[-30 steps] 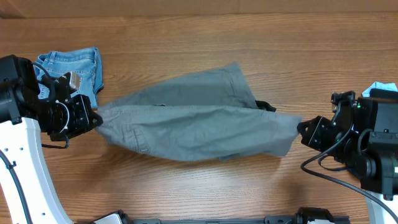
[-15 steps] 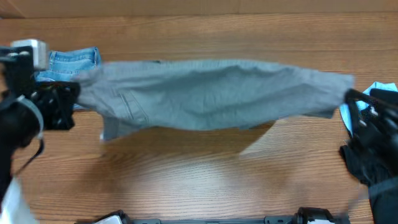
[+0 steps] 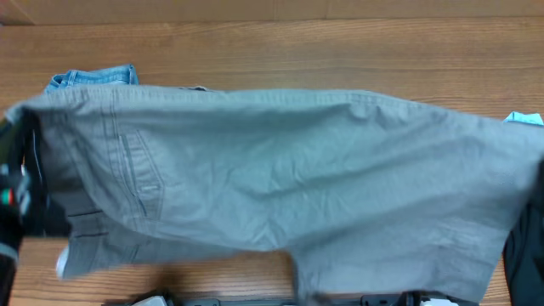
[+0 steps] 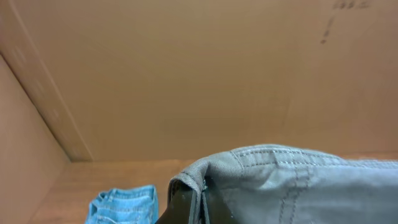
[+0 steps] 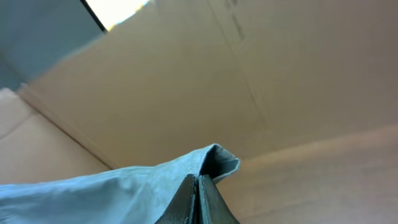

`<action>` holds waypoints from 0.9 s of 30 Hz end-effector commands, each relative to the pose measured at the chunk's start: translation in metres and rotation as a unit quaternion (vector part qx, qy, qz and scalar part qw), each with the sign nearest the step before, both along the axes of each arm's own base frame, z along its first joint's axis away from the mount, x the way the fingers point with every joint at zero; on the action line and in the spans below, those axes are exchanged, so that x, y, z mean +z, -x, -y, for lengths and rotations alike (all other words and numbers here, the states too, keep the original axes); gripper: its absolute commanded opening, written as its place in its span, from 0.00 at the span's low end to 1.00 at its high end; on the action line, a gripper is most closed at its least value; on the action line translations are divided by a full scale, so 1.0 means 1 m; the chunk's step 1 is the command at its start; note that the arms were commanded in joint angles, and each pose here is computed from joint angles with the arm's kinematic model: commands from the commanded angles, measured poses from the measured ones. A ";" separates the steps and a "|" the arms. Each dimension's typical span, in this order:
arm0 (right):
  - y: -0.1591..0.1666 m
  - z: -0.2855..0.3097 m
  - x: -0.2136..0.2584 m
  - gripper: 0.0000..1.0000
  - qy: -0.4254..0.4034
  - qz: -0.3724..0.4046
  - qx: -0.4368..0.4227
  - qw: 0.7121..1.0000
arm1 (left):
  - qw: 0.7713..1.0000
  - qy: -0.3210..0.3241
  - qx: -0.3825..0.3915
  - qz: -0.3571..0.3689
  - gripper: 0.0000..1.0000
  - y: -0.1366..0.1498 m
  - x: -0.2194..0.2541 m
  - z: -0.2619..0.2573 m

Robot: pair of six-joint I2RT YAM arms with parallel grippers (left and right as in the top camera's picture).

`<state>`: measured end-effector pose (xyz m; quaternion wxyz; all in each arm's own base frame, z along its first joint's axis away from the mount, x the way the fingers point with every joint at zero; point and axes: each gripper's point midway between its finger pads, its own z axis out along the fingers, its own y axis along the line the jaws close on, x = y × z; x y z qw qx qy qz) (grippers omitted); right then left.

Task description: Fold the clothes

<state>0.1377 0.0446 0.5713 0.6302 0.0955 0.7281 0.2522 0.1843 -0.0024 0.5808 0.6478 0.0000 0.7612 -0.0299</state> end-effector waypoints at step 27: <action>-0.279 0.074 -0.281 0.72 0.001 -0.449 0.025 0.893 | 0.954 0.055 -0.104 -0.276 0.87 -0.273 -0.197 -0.054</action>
